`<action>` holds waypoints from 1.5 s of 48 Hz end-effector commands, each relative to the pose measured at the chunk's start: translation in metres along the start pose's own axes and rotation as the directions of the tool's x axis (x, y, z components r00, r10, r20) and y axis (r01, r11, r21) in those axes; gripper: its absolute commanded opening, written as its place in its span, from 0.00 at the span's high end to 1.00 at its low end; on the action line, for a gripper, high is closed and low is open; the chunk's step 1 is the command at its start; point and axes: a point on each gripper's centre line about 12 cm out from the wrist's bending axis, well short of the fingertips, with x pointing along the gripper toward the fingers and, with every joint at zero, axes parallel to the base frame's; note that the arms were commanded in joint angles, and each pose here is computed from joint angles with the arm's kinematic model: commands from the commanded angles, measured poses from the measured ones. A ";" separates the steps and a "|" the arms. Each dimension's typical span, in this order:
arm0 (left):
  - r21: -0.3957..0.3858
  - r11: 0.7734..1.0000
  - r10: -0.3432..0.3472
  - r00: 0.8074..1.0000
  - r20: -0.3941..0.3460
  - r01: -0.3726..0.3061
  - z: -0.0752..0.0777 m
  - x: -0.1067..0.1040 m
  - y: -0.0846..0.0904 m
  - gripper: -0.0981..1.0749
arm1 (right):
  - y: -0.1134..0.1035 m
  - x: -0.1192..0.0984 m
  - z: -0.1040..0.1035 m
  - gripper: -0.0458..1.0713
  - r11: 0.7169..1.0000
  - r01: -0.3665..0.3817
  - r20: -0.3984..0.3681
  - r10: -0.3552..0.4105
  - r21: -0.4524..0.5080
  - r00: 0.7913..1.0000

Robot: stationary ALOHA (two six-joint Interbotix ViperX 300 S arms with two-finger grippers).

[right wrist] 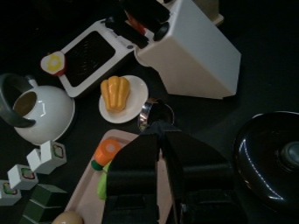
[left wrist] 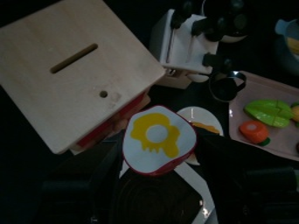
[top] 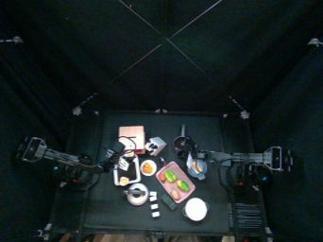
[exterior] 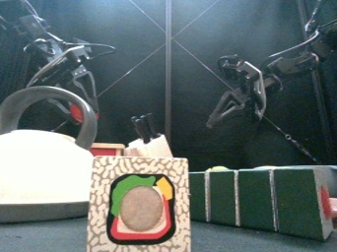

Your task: Place apple half on drawer

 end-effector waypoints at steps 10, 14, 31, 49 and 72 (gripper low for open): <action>-0.027 1.000 -0.007 0.998 0.063 0.009 0.020 -0.003 0.004 0.22 | 0.000 -0.002 0.005 0.63 1.000 0.000 0.016 0.000 0.004 1.000; -0.029 1.000 0.004 0.997 0.078 -0.002 0.024 -0.001 0.007 0.22 | -0.001 -0.001 0.004 0.63 1.000 0.002 0.014 -0.002 0.003 1.000; -0.023 0.999 0.047 0.986 0.159 -0.044 0.046 0.008 0.023 0.22 | -0.002 0.000 0.003 0.63 1.000 0.006 0.010 -0.006 0.006 1.000; -0.082 0.996 0.052 0.982 0.180 -0.038 0.063 0.025 0.049 0.22 | -0.006 0.006 0.001 0.63 1.000 0.019 -0.005 -0.019 0.010 1.000; -0.086 0.994 0.074 0.983 0.168 -0.060 0.067 0.045 0.068 0.22 | -0.006 0.009 0.004 0.63 1.000 0.021 -0.002 -0.021 0.010 1.000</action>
